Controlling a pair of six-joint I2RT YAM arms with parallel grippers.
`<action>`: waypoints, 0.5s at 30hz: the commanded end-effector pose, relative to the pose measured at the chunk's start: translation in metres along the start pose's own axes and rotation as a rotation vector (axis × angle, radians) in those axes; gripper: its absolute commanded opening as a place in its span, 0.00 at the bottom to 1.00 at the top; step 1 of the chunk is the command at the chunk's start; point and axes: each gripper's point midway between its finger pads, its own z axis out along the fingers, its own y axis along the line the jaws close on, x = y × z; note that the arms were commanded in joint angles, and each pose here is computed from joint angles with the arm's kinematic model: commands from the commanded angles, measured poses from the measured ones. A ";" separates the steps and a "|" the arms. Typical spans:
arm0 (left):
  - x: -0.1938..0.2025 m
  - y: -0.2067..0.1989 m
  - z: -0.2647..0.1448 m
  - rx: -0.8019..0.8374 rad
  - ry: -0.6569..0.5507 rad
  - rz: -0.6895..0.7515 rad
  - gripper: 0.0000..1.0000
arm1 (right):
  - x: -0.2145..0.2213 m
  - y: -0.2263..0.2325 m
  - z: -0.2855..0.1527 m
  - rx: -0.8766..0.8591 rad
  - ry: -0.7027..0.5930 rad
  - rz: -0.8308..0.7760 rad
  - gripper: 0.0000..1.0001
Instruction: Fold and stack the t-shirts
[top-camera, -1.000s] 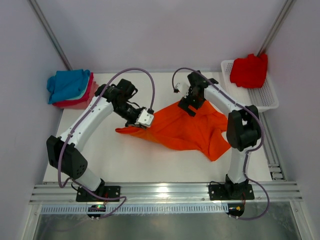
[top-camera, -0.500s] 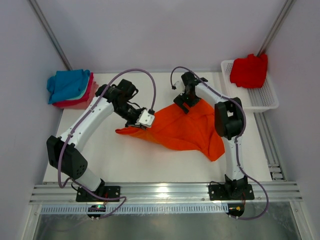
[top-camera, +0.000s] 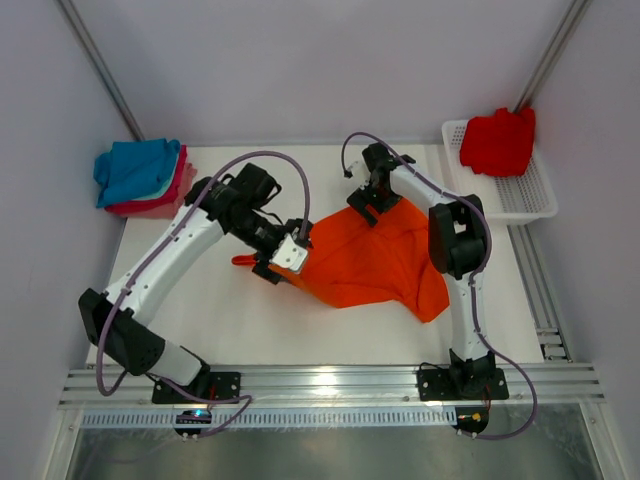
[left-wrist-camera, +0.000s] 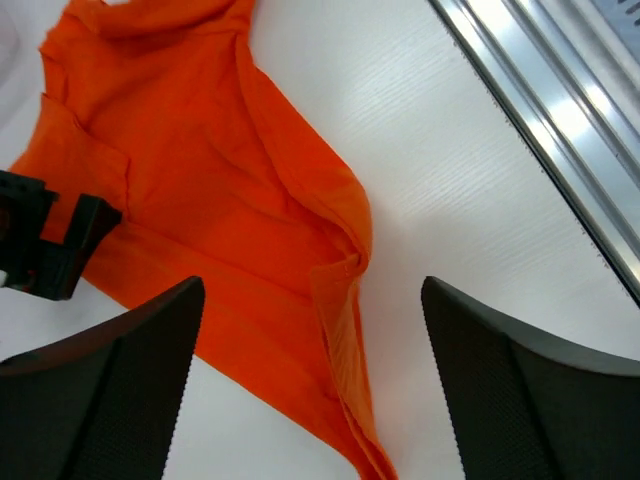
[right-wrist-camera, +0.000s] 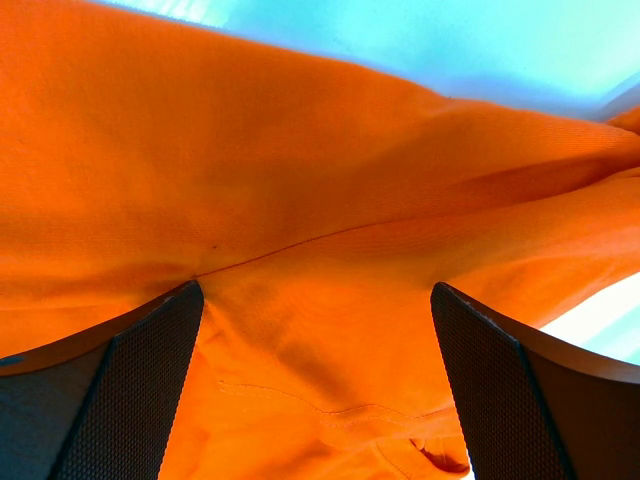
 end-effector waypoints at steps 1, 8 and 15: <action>-0.048 -0.077 -0.018 0.153 -0.124 -0.129 0.99 | 0.006 -0.002 0.005 0.019 0.026 0.005 0.99; -0.021 -0.045 -0.017 -0.003 0.005 -0.180 0.99 | 0.001 -0.004 0.002 0.026 0.012 0.017 0.99; 0.045 0.056 -0.032 -0.477 0.205 -0.571 0.99 | 0.002 -0.004 -0.001 0.031 0.013 0.029 0.99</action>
